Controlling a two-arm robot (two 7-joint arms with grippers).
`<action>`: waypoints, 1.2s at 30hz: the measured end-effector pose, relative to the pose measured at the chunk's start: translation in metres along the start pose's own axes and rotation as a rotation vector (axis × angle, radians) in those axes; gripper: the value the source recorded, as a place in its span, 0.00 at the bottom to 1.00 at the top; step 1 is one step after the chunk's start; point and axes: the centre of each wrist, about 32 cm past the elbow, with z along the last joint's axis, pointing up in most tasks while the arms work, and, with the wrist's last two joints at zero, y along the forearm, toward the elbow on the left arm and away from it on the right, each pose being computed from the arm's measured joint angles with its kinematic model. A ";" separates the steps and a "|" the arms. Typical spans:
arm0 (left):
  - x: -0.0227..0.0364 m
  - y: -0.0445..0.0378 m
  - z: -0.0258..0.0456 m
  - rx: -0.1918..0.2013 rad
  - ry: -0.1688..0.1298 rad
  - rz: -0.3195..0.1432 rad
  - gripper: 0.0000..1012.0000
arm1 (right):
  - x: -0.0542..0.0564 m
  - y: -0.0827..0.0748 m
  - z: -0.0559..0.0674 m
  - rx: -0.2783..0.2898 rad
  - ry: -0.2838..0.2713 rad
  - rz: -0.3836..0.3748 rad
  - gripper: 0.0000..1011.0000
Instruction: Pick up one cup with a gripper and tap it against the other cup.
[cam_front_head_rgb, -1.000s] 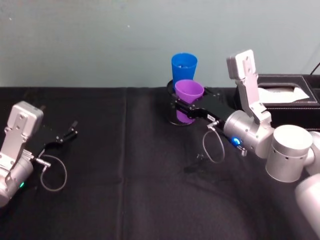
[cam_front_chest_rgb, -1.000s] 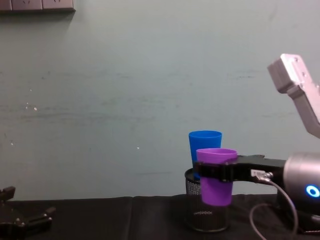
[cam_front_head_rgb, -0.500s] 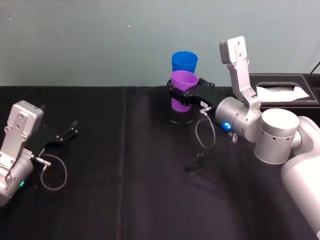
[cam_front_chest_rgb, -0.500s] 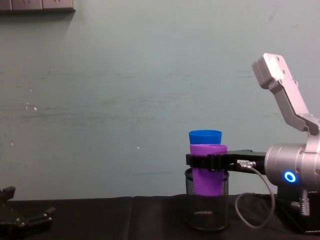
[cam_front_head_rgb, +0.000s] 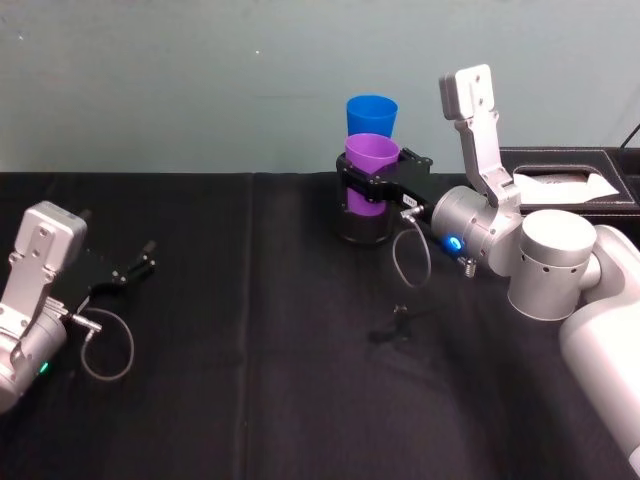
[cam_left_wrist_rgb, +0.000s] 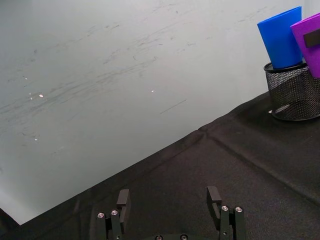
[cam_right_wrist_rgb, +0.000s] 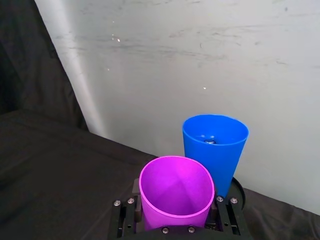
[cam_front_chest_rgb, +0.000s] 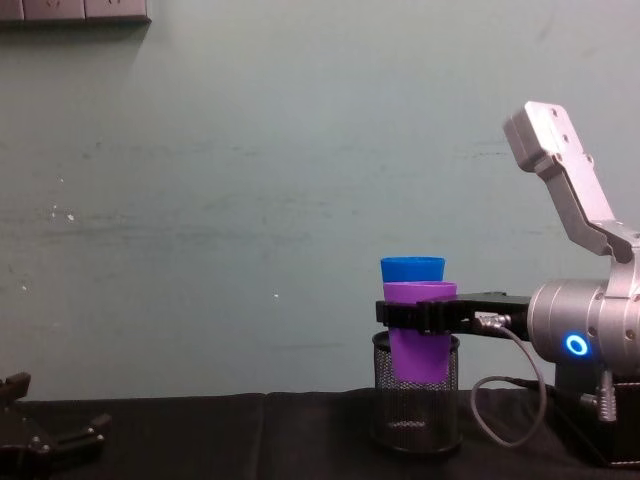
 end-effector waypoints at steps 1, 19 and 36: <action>0.0000 0.0000 0.0000 0.000 0.000 0.000 0.99 | 0.000 0.000 0.000 0.000 0.000 0.000 0.72; 0.0000 0.0000 0.0000 0.000 0.000 0.000 0.99 | 0.000 0.000 0.000 -0.001 -0.001 -0.001 0.72; 0.0000 0.0000 0.0000 0.000 0.000 0.000 0.99 | 0.000 0.000 0.000 -0.002 -0.001 -0.002 0.72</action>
